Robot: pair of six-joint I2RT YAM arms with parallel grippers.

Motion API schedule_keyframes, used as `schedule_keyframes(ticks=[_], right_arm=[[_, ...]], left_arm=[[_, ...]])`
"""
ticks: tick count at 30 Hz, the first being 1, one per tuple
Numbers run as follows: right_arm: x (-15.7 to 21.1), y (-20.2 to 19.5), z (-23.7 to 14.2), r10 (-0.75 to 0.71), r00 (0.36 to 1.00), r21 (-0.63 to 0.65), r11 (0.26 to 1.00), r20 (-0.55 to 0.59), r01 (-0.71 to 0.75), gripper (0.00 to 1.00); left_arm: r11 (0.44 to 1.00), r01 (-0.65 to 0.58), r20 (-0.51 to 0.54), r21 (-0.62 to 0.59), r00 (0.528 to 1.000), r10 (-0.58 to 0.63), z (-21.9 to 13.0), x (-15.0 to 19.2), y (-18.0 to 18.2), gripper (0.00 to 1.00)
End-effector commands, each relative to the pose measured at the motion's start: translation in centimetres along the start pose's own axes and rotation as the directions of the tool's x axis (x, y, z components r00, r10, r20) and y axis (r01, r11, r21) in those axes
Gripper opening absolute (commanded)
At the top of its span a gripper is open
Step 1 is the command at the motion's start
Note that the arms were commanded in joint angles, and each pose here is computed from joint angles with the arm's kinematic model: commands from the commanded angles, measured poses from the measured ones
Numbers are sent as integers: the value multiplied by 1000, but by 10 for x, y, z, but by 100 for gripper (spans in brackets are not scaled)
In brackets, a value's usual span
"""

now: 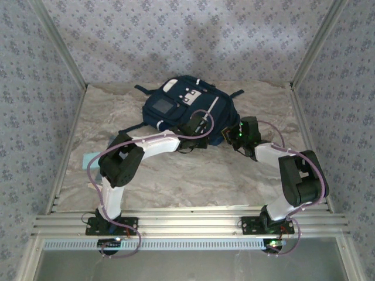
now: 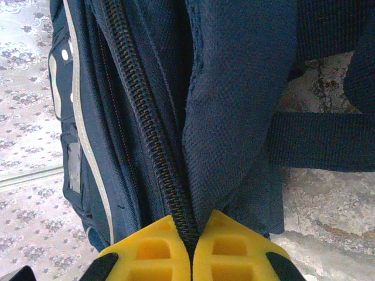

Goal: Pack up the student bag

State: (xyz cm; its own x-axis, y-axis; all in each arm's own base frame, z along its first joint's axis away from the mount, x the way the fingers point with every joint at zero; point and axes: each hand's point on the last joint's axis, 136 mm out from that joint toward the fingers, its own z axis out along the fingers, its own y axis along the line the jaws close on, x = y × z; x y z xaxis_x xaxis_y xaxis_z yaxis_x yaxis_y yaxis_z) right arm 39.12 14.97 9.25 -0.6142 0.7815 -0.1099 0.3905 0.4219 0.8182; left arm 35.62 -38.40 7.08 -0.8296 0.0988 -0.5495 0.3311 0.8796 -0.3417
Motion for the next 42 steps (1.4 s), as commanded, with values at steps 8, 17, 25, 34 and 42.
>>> schedule_keyframes(ticks=[8,17,25,34,42], right_arm=[[-27,6,-16,-15,998,-53,998,68,19,0],[-38,0,-29,-23,995,-32,999,95,26,0],[-46,-9,-40,-23,992,-5,1000,120,24,0],[-39,3,-41,-72,995,-17,997,73,73,6],[-30,24,-53,-245,968,18,969,45,245,64]], left_arm=[[988,19,5,-153,1000,-18,-32,1,68,0],[960,32,-19,-278,999,-39,-45,10,121,0],[919,86,16,-385,996,-87,-75,8,173,0],[938,148,36,-315,989,-144,-85,-5,164,37],[952,209,91,-226,977,-193,-119,-19,143,63]])
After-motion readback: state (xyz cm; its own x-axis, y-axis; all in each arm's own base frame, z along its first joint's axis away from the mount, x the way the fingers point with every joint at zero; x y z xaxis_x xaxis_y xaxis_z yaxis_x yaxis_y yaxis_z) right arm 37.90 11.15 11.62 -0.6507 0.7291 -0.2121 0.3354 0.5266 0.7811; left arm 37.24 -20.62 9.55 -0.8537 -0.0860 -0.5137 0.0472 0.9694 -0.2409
